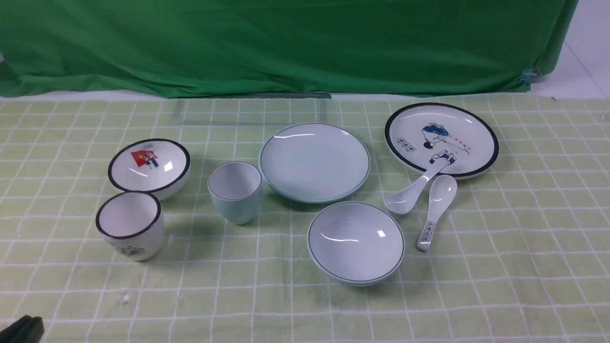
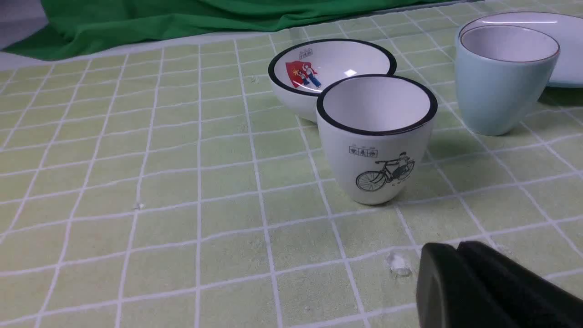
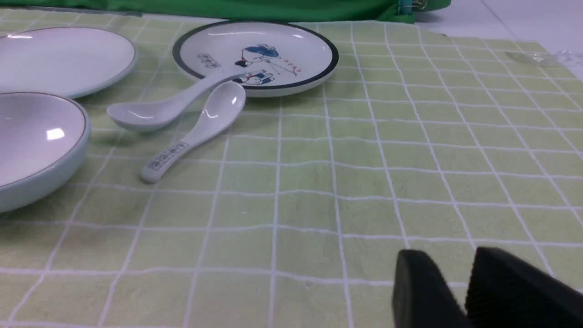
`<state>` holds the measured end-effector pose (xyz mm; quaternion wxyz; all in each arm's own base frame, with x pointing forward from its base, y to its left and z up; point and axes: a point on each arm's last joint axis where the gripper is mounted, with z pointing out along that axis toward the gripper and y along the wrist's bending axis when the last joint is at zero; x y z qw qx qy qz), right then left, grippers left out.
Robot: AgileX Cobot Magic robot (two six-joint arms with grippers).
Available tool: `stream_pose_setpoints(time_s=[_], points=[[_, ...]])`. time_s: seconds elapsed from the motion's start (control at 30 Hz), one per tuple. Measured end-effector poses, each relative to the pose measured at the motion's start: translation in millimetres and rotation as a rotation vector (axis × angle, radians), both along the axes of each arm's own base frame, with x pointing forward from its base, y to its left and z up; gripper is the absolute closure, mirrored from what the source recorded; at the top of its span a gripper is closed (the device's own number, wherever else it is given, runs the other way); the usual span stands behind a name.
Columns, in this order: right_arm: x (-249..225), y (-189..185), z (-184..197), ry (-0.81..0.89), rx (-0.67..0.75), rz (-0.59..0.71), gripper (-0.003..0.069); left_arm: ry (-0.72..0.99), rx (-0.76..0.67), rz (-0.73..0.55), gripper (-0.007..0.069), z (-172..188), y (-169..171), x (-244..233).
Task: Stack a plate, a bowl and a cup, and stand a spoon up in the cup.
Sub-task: Use the right arm to grab a blue rice bowl
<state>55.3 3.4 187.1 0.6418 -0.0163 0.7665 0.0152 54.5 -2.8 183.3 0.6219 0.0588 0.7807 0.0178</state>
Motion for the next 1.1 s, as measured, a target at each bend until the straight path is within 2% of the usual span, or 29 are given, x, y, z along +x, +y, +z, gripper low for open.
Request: stream_pose_setpoints(time_s=[0.6, 1.1], points=[[0, 0, 0, 0.0, 0.0, 0.0, 0.0421, -0.023, 0.075, -0.005, 0.0654, 2, 1, 0], [0, 0, 1, -0.013, 0.0, -0.001, 0.0419, -0.188, 0.079, -0.002, 0.0654, 17, 1, 2]])
